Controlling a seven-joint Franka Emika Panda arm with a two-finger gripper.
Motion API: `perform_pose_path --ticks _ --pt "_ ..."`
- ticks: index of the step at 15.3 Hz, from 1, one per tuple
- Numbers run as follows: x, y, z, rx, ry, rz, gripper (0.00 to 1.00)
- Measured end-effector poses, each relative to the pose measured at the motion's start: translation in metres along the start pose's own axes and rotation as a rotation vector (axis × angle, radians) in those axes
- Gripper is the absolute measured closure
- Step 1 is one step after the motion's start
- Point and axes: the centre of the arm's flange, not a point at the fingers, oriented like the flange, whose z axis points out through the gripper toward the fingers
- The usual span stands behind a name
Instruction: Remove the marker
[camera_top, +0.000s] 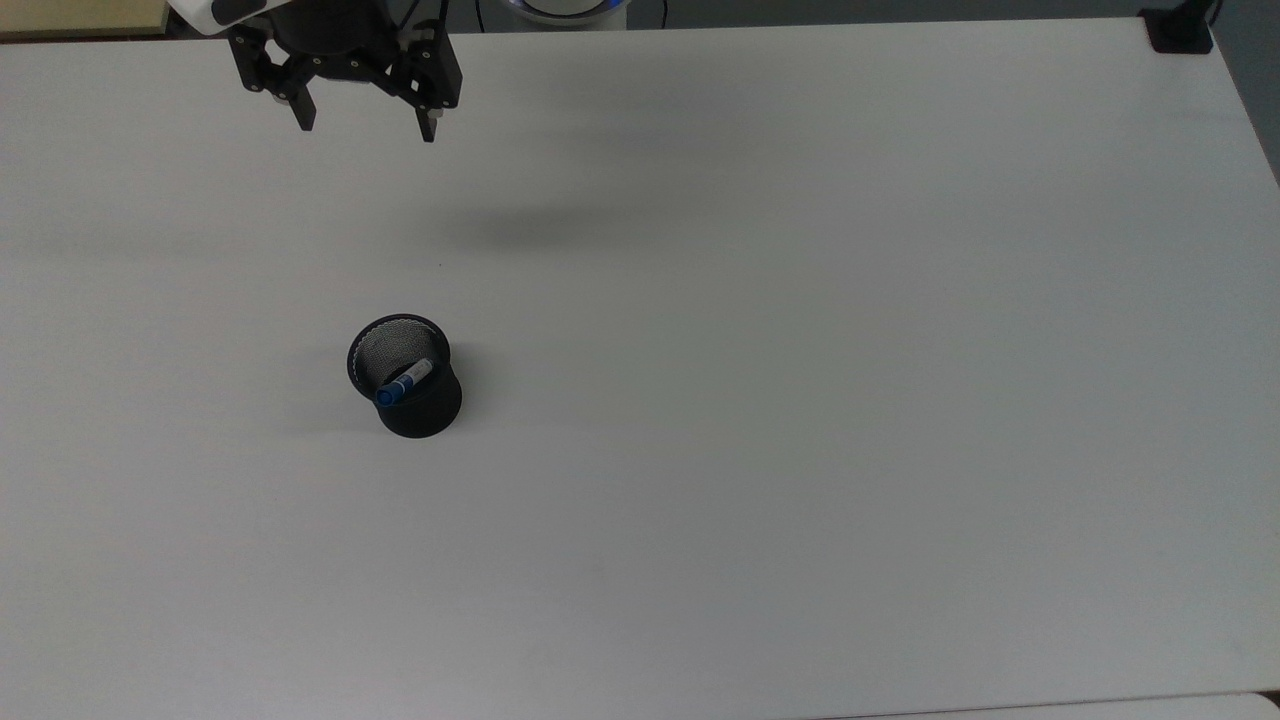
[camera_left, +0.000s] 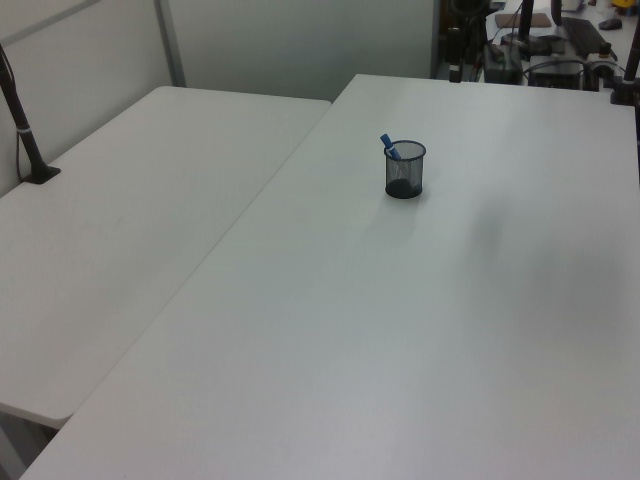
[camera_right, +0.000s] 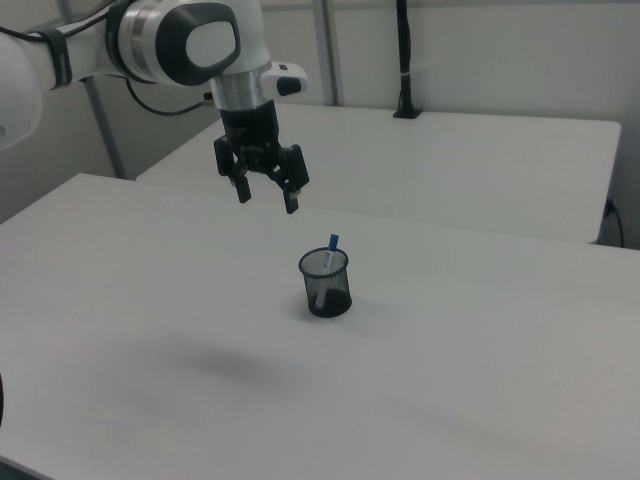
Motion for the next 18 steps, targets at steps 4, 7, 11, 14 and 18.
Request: perform_pose_path --ticks 4,7,11,14,18 --pt "-0.002 0.007 -0.004 0.0 0.007 0.017 0.0" --pt "-0.004 0.006 -0.006 0.008 0.0 0.032 0.0" --pt "-0.005 -0.003 -0.004 0.012 -0.016 0.066 0.0" --pt "-0.006 -0.004 -0.004 0.012 -0.02 0.067 0.0" --pt "-0.005 -0.004 -0.002 0.012 -0.023 0.067 0.0"
